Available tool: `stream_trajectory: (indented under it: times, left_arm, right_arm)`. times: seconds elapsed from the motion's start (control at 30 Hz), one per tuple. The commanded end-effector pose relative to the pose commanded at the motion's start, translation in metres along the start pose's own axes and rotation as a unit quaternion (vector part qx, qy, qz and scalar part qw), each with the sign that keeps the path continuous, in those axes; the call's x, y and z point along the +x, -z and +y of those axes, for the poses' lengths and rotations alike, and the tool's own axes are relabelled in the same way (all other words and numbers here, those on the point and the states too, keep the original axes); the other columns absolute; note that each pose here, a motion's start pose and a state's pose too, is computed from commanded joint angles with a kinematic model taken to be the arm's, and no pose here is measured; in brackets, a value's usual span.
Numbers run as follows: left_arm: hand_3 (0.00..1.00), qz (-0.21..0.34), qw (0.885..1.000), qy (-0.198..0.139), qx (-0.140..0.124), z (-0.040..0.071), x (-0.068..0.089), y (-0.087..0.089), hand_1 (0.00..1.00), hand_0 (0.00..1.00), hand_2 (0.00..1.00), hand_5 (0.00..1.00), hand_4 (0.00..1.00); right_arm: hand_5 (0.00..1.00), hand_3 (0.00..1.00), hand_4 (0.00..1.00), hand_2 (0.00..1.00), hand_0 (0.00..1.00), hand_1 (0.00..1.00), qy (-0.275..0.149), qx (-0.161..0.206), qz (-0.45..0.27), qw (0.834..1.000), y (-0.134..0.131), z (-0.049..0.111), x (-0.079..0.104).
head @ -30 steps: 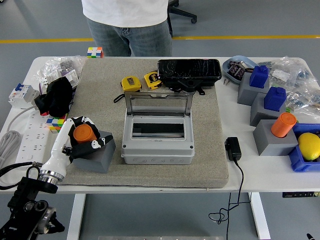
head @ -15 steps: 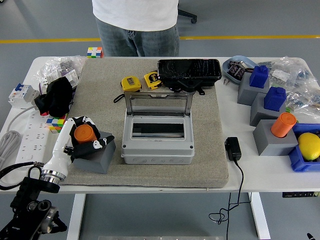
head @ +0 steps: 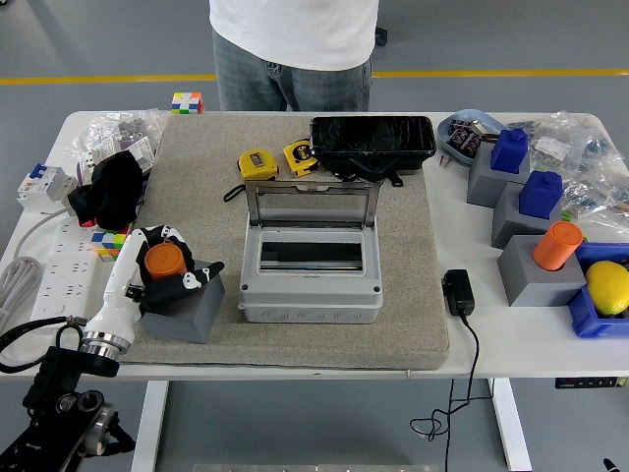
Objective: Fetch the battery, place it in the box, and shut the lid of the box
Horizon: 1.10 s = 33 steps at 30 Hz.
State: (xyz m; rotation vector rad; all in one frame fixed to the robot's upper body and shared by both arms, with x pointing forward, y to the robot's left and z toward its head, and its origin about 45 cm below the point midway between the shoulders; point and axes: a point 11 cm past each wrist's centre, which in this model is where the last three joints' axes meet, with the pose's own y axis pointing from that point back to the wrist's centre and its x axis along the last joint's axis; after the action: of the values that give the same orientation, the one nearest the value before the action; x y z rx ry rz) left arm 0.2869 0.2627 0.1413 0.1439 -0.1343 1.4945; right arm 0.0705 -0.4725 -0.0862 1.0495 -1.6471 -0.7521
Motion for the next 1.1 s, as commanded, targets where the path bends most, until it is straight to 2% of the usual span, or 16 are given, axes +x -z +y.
stream_trajectory:
  times: [0.43,0.77,0.9,1.0,1.1]
  left_arm:
    - [0.094,-0.005,1.000,-0.006,-0.010,-0.005,0.002,-0.007,0.065,0.064,0.112,0.099,0.842]
    - [0.092,-0.023,0.999,-0.026,-0.027,-0.015,0.019,-0.020,0.064,0.062,0.111,0.115,0.816]
    - [0.085,-0.042,0.998,-0.031,-0.036,-0.019,0.026,-0.026,0.052,0.052,0.105,0.112,0.817]
    - [0.085,-0.076,0.995,-0.037,-0.049,-0.023,0.031,-0.036,0.052,0.052,0.105,0.112,0.817]
    - [0.082,-0.130,0.988,-0.043,-0.074,-0.029,0.039,-0.057,0.046,0.043,0.101,0.111,0.819]
  right_arm:
    - [0.998,0.849,0.998,0.833,0.862,0.862,0.000,0.000,-0.001,1.000,0.000,0.000,0.000]
    - [0.998,0.849,0.998,0.833,0.863,0.862,-0.001,0.000,0.000,1.000,0.000,0.000,0.001]
    - [0.998,0.849,0.998,0.833,0.862,0.863,-0.002,0.000,0.000,1.000,0.000,0.000,0.002]
    - [0.998,0.849,0.998,0.833,0.862,0.863,-0.004,0.000,-0.001,1.000,0.000,0.000,0.004]
    - [0.998,0.849,0.998,0.833,0.862,0.863,-0.006,0.002,-0.004,1.000,0.001,0.000,0.006]
